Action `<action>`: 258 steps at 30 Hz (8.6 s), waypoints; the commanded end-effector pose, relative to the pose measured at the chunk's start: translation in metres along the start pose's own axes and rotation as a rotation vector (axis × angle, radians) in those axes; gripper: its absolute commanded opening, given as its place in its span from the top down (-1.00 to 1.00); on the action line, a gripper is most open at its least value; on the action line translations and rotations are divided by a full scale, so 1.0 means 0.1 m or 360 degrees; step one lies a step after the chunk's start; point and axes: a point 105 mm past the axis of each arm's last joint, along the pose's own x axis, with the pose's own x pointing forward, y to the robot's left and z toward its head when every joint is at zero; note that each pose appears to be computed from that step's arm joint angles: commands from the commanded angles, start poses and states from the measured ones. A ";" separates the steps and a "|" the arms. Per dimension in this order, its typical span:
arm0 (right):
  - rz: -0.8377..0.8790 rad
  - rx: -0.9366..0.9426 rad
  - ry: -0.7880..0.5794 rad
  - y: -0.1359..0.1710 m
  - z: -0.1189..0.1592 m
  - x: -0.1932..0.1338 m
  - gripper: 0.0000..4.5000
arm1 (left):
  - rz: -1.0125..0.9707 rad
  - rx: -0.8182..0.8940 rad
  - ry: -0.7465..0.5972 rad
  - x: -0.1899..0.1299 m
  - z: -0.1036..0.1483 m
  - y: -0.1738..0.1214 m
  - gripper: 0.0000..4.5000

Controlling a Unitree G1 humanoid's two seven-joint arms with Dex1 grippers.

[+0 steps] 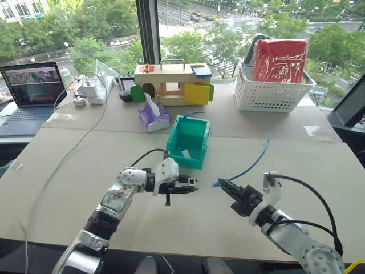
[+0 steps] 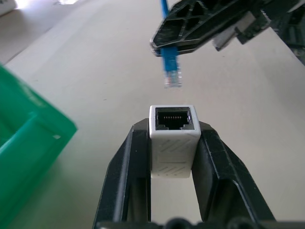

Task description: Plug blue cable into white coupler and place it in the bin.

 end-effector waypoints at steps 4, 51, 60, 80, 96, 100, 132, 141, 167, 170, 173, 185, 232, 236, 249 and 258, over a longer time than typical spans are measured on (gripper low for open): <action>-0.0126 -0.0049 -0.0250 -0.01 0.17 -0.15 1.00 | -0.0030 0.0036 0.0022 0.23 -0.03 -0.02 0.70; -0.0254 -0.0022 -0.0370 -0.05 0.22 -0.23 1.00 | -0.0036 -0.0187 0.0091 0.20 -0.24 -0.12 0.50; -0.0117 -0.0219 -0.0161 0.13 0.12 -0.15 1.00 | -0.0104 -0.0311 0.0218 0.33 -0.12 -0.14 0.71; -0.0013 -0.0002 0.0034 0.33 -0.05 -0.14 1.00 | -0.0023 -0.0282 0.0736 0.33 -0.30 -0.04 0.71; -0.0067 0.0159 0.0087 0.14 -0.14 -0.08 1.00 | 0.0061 -0.0380 0.0732 0.30 -0.31 -0.07 0.71; -0.0054 0.0162 0.0092 0.14 -0.14 -0.05 1.00 | 0.0067 -0.0387 0.0734 0.30 -0.31 -0.08 0.71; -0.0157 0.0156 0.0075 -0.01 -0.19 -0.03 1.00 | 0.0022 -0.0325 0.0717 0.34 -0.26 -0.13 0.71; -0.0130 0.0301 0.0087 0.03 -0.24 -0.04 1.00 | 0.0035 -0.0354 0.0718 0.34 -0.27 -0.13 0.71; -0.0265 -0.0137 0.0215 -0.01 -0.31 -0.03 1.00 | 0.0083 -0.0400 0.0719 0.33 -0.22 -0.09 0.71; -0.0268 -0.0189 0.0229 0.01 -0.31 -0.03 1.00 | 0.0091 -0.0400 0.0713 0.33 -0.19 -0.09 0.71; -0.0257 -0.0234 0.0256 0.03 -0.33 -0.03 1.00 | 0.0091 -0.0399 0.0716 0.34 -0.19 -0.09 0.71; -0.0239 -0.0459 0.0364 0.09 -0.37 -0.04 1.00 | 0.0074 -0.0389 0.0729 0.37 -0.19 -0.11 0.71; -0.0184 -0.0502 0.0360 0.37 -0.32 -0.01 1.00 | 0.0339 -0.0477 0.0808 0.46 -0.25 -0.03 0.71; -0.0163 -0.0486 0.0386 0.39 -0.34 0.00 1.00 | 0.0331 -0.0475 0.0807 0.47 -0.25 -0.04 0.71; -0.0130 -0.0342 0.0577 0.22 -0.60 0.01 1.00 | 0.0339 -0.0481 0.0809 0.43 -0.23 -0.05 0.71; -0.0087 -0.0301 0.0689 0.10 -0.71 0.02 1.00 | 0.0360 -0.0481 0.0823 0.38 -0.23 -0.05 0.71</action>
